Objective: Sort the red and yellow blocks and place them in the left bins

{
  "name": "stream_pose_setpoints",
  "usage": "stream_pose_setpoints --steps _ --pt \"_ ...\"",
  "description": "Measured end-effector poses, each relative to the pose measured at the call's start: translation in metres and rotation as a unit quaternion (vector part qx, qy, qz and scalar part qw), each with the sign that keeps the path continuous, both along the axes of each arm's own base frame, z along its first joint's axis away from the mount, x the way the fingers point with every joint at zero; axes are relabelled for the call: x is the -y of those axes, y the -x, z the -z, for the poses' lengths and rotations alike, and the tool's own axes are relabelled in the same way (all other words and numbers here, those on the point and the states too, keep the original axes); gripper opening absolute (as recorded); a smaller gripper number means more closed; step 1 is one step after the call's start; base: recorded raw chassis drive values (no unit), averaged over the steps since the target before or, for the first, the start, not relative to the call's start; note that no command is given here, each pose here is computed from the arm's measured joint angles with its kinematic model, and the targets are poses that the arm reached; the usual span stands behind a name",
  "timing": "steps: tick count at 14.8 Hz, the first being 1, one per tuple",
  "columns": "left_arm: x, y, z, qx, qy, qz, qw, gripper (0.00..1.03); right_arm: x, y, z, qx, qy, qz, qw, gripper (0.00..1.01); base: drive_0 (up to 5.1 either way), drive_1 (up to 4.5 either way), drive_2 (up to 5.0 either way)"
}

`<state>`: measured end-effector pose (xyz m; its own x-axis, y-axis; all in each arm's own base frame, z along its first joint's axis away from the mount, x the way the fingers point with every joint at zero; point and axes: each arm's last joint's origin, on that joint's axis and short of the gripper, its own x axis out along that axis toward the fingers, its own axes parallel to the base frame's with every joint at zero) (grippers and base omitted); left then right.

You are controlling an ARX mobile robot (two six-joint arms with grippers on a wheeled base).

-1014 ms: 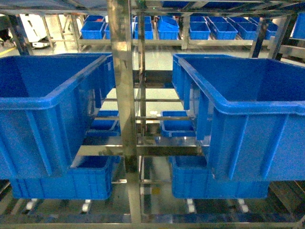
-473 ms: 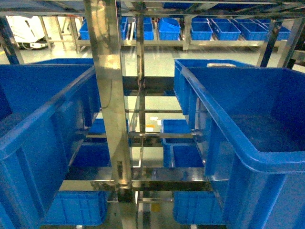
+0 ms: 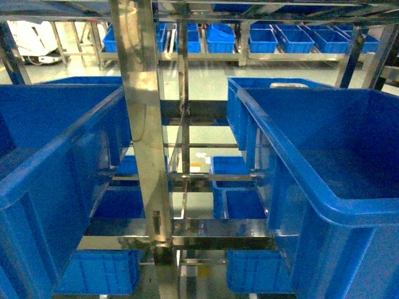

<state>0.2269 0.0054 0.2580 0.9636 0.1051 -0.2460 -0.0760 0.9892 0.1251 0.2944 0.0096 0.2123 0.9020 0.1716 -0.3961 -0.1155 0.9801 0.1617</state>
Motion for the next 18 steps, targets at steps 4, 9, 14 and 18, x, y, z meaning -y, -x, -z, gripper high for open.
stream_pose_setpoints --steps 4,9,14,18 --pt "0.0 0.0 0.0 0.0 0.0 0.001 1.0 0.27 -0.004 -0.094 0.058 -0.033 0.028 0.049 0.9979 0.29 0.0 0.0 0.0" --pt "0.0 0.0 0.0 0.0 0.0 0.0 1.0 0.27 0.018 -0.049 0.019 0.056 0.032 0.029 0.9975 0.69 0.0 0.0 0.0" --pt "0.001 0.0 0.0 0.001 0.0 0.002 1.0 0.27 0.049 0.132 -0.067 0.075 0.003 0.055 0.9957 0.98 0.0 0.0 0.0" --pt "0.0 0.0 0.0 0.0 0.0 0.0 1.0 0.27 0.014 0.166 -0.086 0.101 0.02 0.006 0.9947 0.98 0.0 0.0 0.0"
